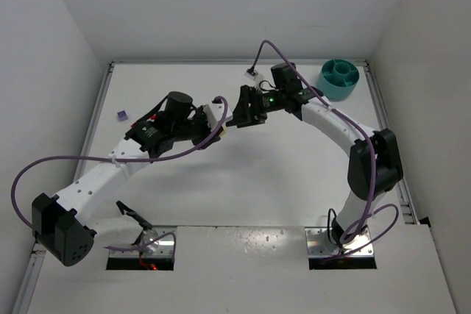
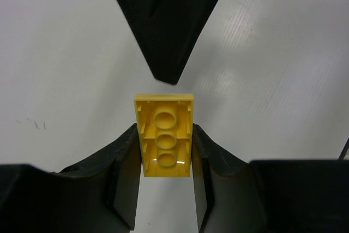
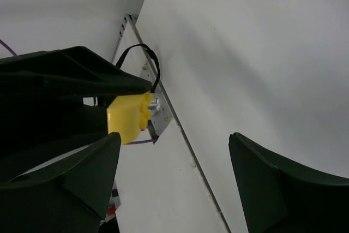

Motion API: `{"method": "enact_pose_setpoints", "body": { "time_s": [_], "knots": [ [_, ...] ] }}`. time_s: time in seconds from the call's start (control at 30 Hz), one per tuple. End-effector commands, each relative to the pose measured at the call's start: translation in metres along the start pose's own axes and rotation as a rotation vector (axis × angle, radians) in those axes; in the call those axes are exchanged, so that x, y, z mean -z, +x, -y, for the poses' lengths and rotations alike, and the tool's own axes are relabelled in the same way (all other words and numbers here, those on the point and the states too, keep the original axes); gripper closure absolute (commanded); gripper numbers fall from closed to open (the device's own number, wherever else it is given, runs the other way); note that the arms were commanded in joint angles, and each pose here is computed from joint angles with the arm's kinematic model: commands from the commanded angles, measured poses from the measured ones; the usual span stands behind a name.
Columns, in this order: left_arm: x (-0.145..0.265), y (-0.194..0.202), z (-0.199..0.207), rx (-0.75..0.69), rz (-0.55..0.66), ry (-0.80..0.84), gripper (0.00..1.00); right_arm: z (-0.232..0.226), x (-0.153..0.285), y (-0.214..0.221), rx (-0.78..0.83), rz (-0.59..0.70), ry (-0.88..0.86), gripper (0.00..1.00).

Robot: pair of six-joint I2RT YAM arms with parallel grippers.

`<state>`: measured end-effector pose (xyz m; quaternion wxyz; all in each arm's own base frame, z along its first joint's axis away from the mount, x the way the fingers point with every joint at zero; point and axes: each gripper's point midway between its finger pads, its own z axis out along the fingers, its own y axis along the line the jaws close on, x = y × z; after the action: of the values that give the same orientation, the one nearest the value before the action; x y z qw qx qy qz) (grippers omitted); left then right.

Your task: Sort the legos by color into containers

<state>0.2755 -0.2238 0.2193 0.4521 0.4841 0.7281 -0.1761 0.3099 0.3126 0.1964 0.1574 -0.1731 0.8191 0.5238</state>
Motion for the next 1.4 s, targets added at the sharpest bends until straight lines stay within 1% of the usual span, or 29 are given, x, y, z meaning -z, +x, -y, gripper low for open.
{"method": "enact_pose_setpoints", "body": {
  "time_s": [0.0,0.1,0.27,0.33,0.43,0.53,0.57,0.6,0.67,0.7,0.73,0.77,0.8,0.83,0.87,0.9,0.93,1.0,1.03,1.1,1.13,1.17,1.2,1.27,1.3,1.33,1.37],
  "knots": [
    [0.004,-0.03,-0.009,-0.046,0.067,-0.038,0.9,-0.022,-0.006,-0.017,0.062,0.03,-0.016,0.19],
    [0.004,-0.03,-0.008,-0.05,0.064,-0.04,0.9,-0.032,-0.012,-0.016,0.081,0.015,-0.04,0.19],
    [0.004,-0.03,-0.008,-0.05,0.064,-0.04,0.9,-0.039,-0.024,-0.009,0.095,-0.018,-0.065,0.24],
    [0.001,-0.028,-0.008,-0.047,0.056,-0.037,0.9,-0.041,-0.031,-0.003,0.095,-0.037,-0.07,0.3],
    [0.0,-0.029,-0.005,-0.052,0.058,-0.029,0.9,-0.037,-0.038,0.002,0.089,-0.056,-0.079,0.36],
    [0.0,-0.029,-0.005,-0.052,0.058,-0.029,0.9,-0.045,-0.044,0.007,0.099,-0.078,-0.098,0.51],
    [0.0,-0.029,-0.005,-0.052,0.058,-0.029,0.9,-0.045,-0.044,0.007,0.099,-0.078,-0.098,0.67],
    [0.0,-0.029,-0.005,-0.052,0.058,-0.029,0.9,-0.045,-0.044,0.007,0.099,-0.078,-0.098,0.77],
    [0.0,-0.029,-0.005,-0.052,0.058,-0.029,0.9,-0.044,-0.044,0.005,0.107,-0.073,-0.085,0.95],
    [0.0,-0.029,-0.005,-0.052,0.058,-0.029,0.88,-0.041,-0.044,0.006,0.11,-0.073,-0.071,0.98],
    [0.0,-0.029,-0.005,-0.052,0.058,-0.029,0.84,-0.042,-0.042,0.004,0.129,-0.063,-0.066,1.0],
    [-0.001,-0.025,-0.003,-0.049,0.049,-0.025,0.79,-0.034,-0.037,-0.002,0.113,-0.047,-0.042,1.0],
    [0.001,-0.027,-0.002,-0.03,0.057,-0.028,0.6,-0.039,-0.033,-0.003,0.14,-0.044,-0.043,1.0],
    [0.001,-0.026,-0.004,-0.02,0.052,-0.04,0.49,-0.035,-0.026,-0.007,0.149,-0.027,-0.018,1.0],
    [0.003,-0.021,-0.007,-0.009,0.039,-0.064,0.41,-0.026,-0.018,-0.021,0.166,0.01,0.036,1.0],
    [0.007,-0.023,-0.01,-0.012,0.043,-0.084,0.28,-0.024,-0.01,-0.026,0.189,0.029,0.069,1.0],
    [0.008,-0.019,-0.01,0.003,0.034,-0.1,0.0,-0.017,-0.001,-0.026,0.219,0.031,0.11,1.0],
    [0.017,-0.017,-0.019,0.027,0.028,-0.168,0.0,0.007,0.025,-0.051,0.251,0.099,0.252,1.0],
    [0.022,-0.015,-0.026,0.062,0.029,-0.2,0.0,0.016,0.038,-0.056,0.288,0.099,0.308,1.0],
    [0.029,-0.014,-0.035,0.101,0.038,-0.237,0.0,0.048,0.07,-0.077,0.304,0.139,0.482,1.0],
    [0.033,-0.015,-0.042,0.121,0.044,-0.257,0.0,0.06,0.092,-0.09,0.354,0.145,0.595,1.0],
    [0.035,-0.016,-0.043,0.122,0.04,-0.267,0.0,0.074,0.104,-0.097,0.367,0.14,0.658,1.0],
    [0.038,-0.015,-0.047,0.131,0.032,-0.278,0.0,0.088,0.137,-0.116,0.423,0.162,0.789,1.0],
    [0.036,-0.008,-0.054,0.146,-0.005,-0.29,0.0,0.104,0.169,-0.136,0.476,0.184,0.908,1.0],
    [0.034,0.0,-0.062,0.159,-0.033,-0.318,0.0,0.124,0.19,-0.141,0.469,0.174,0.978,1.0],
    [0.032,0.003,-0.065,0.164,-0.055,-0.327,0.0,0.126,0.214,-0.161,0.499,0.206,1.057,1.0],
    [0.027,0.012,-0.076,0.205,-0.092,-0.348,0.0,0.137,0.228,-0.161,0.515,0.159,1.097,1.0]
  ]
}}
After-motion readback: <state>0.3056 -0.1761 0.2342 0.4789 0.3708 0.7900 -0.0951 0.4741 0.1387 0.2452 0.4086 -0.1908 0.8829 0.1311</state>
